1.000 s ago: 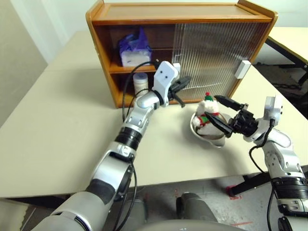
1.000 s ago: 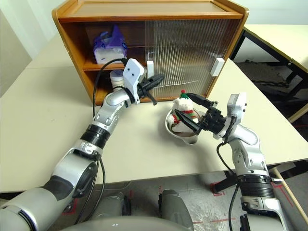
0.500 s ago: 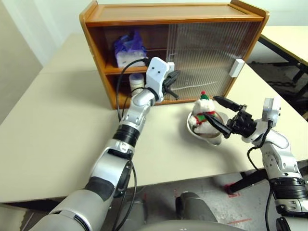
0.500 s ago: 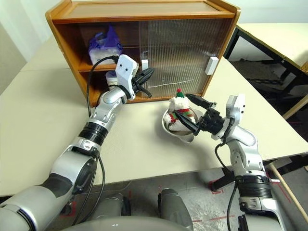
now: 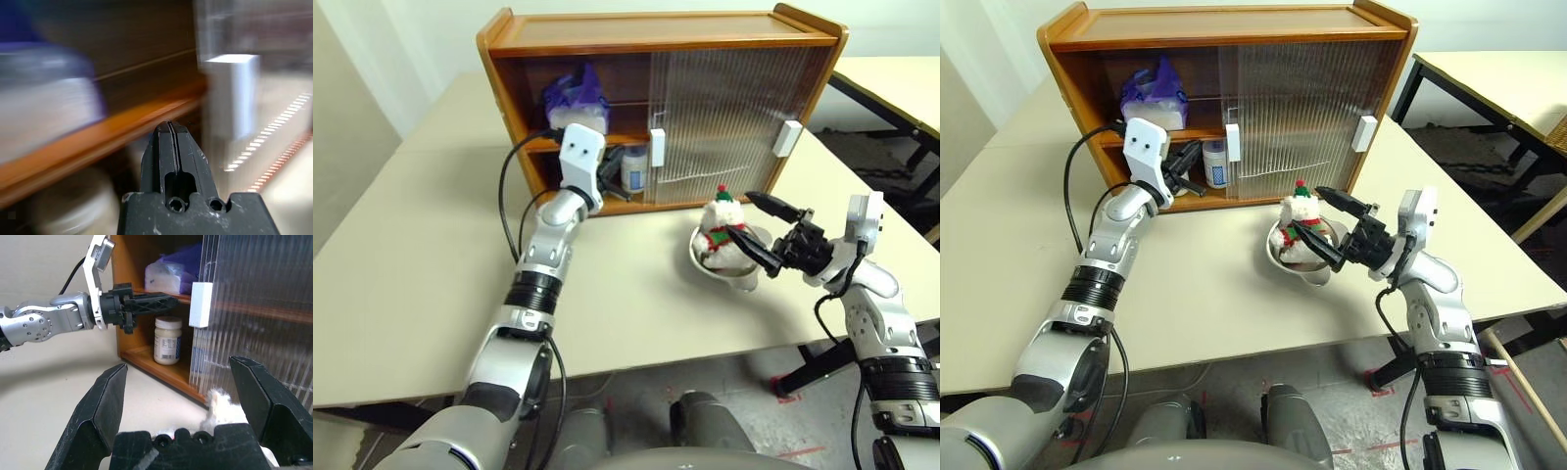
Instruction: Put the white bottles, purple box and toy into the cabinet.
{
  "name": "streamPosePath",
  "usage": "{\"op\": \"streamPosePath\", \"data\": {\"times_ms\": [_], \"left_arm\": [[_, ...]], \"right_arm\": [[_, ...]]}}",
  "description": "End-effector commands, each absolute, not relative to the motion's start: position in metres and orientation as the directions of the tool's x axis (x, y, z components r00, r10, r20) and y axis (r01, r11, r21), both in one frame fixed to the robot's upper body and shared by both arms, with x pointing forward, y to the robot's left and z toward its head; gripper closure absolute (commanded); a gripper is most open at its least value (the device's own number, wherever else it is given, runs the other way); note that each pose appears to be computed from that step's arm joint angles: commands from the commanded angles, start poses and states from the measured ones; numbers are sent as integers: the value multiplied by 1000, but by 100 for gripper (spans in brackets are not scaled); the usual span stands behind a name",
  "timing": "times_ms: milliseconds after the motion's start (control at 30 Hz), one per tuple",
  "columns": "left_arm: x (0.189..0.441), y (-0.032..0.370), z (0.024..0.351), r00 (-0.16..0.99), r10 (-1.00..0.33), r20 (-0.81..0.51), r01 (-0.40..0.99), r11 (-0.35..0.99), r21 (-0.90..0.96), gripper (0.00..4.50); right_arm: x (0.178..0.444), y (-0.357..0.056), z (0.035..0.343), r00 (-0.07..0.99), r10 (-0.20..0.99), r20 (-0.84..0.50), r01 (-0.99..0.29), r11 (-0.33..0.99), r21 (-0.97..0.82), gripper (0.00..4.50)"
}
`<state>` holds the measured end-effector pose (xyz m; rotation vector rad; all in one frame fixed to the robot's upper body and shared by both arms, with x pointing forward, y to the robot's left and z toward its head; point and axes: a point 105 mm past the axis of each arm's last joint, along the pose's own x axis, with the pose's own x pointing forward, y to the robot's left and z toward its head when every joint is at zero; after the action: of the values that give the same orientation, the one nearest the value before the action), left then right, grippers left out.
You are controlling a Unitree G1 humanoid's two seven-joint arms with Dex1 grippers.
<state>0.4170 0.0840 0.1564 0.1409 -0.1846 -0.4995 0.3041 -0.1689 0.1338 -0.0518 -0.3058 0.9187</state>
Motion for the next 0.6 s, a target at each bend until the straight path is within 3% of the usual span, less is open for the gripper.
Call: {"op": "streamPosePath", "data": {"times_ms": [33,300,600], "left_arm": [[403,61,162,790,-589,170,560,806,193,448],[377,43,170,676,-704,217,669,710,219,448],[382,2,175,611,-766,200,724,642,250,448]], "right_arm": [[306,-163,134,553,801,228,-786,592,-176,0],[303,-164,135,562,795,227,-780,601,-173,0],[303,-164,135,567,792,227,-778,606,-169,0]]}}
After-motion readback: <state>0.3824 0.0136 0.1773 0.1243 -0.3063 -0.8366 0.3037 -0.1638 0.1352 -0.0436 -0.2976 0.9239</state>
